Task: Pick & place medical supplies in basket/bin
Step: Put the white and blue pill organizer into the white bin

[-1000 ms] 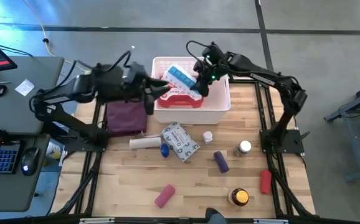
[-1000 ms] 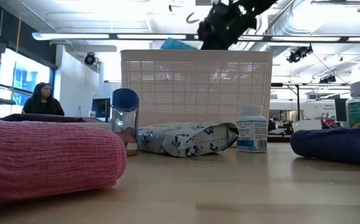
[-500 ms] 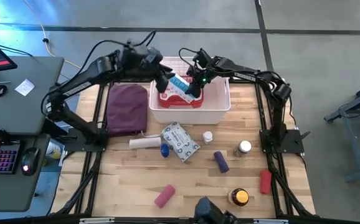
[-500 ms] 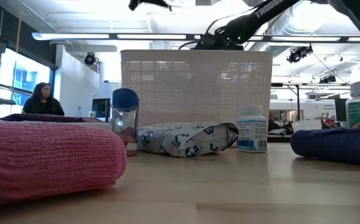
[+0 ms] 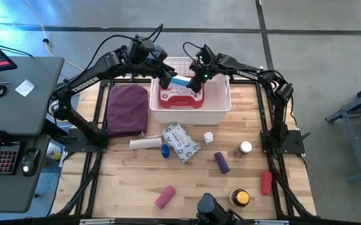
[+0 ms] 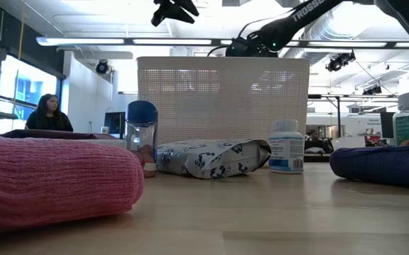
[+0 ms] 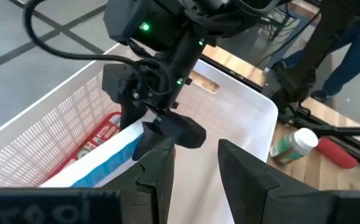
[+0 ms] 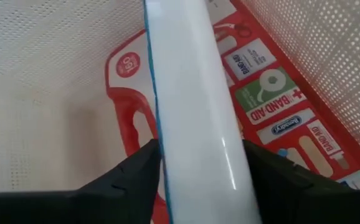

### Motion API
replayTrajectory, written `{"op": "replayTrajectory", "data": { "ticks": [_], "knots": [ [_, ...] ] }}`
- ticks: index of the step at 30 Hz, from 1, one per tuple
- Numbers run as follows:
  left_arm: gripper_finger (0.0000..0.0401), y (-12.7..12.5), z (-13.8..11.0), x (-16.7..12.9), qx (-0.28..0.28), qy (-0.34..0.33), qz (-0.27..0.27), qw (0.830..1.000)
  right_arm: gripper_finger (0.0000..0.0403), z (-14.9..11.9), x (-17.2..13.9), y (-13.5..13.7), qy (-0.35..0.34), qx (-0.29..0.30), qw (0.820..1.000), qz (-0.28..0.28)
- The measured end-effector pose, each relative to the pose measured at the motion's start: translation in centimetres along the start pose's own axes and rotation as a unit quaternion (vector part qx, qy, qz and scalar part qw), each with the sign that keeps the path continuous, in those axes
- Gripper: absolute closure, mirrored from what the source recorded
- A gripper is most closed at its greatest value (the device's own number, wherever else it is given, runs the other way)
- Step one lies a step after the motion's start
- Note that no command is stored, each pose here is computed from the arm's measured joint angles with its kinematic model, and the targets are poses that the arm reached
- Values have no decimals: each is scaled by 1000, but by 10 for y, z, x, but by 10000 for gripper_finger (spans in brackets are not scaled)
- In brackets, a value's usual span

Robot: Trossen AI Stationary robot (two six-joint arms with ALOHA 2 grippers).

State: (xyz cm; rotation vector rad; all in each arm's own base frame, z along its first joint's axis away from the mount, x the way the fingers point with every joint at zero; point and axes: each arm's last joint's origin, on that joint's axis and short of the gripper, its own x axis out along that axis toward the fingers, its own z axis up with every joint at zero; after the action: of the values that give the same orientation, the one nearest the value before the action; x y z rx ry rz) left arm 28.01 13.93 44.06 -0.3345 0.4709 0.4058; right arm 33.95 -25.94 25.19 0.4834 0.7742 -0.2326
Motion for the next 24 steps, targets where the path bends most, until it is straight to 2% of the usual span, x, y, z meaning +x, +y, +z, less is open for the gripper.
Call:
{"op": "replayTrajectory", "data": {
  "ticks": [6,11,14,20,24],
  "knots": [
    [240,0,0,0,27,1,-1,1000,161,1,0,-1,-4,11,1000,-18],
    [240,0,0,0,33,1,-1,999,155,2,0,1,-10,15,1000,23],
    [240,0,0,0,33,1,0,999,176,3,0,2,-14,23,999,36],
    [240,-1,0,0,33,3,-11,999,266,4,0,2,-17,26,999,37],
    [240,-1,0,0,33,3,-12,999,266,6,-2,0,-27,27,998,50]
  ]
}}
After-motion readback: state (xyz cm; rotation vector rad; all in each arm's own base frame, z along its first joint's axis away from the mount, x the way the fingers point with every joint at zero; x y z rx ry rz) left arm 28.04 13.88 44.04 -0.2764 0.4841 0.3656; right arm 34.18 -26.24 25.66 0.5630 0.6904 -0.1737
